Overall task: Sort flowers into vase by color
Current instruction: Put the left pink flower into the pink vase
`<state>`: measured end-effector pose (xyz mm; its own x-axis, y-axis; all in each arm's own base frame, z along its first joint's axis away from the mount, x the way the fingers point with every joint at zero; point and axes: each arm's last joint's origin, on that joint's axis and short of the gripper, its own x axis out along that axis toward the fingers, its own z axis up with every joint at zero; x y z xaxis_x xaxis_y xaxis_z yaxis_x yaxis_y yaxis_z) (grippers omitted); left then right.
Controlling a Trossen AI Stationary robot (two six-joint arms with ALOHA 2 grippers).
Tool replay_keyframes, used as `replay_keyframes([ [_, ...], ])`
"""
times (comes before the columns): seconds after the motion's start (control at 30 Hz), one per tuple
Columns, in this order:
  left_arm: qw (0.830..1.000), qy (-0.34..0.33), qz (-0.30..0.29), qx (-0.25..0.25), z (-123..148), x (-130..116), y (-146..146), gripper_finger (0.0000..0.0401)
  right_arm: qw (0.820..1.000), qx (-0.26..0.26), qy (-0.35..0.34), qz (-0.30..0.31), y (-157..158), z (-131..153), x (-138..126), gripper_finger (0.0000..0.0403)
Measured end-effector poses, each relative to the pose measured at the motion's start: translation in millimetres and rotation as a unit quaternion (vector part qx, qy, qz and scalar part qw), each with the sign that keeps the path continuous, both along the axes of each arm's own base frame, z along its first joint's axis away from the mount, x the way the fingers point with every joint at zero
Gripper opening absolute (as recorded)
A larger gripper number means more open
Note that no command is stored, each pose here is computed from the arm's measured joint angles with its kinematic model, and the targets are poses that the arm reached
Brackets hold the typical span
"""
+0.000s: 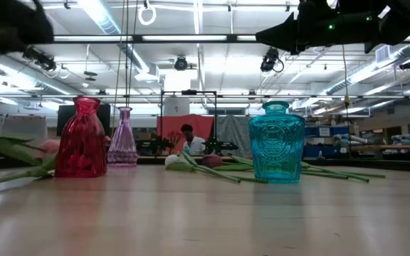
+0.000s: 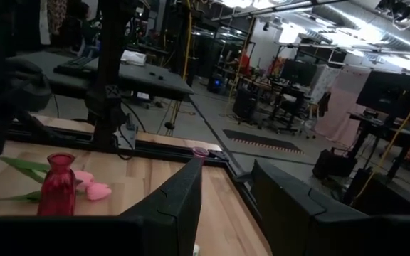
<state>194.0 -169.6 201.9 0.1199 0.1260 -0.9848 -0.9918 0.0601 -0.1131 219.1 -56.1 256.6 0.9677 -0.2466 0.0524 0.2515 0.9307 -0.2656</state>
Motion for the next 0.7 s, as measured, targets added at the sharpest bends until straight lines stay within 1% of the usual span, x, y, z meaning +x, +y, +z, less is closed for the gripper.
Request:
replay_keyframes([
  [0.13,0.999,0.043,-0.001,-0.001,-15,-9,5,0.0001,1.0,0.005,0.003,0.0,0,-1,0,0.014],
  [0.23,0.998,0.053,-0.015,0.005,-20,-13,7,0.0012,1.0,0.007,0.007,0.0,0,-2,0,0.014],
  [0.3,0.998,0.051,-0.027,0.004,-20,-12,7,0.0037,1.0,0.01,0.006,0.0,0,-2,0,0.014],
  [0.4,0.999,0.047,-0.026,0.005,-18,-11,7,0.0089,1.0,0.014,0.006,0.001,0,-2,0,0.014],
  [0.53,0.999,0.039,-0.026,-0.017,-18,-8,4,0.0155,1.0,0.015,0.01,0.001,0,-3,0,0.014],
  [0.6,0.999,0.029,-0.027,-0.031,-20,-6,2,0.0173,1.0,0.015,0.012,0.001,0,-3,0,0.014],
  [0.7,0.999,0.031,-0.025,-0.034,-24,-8,3,0.0179,1.0,0.016,0.014,0.001,0,-3,0,0.014],
])
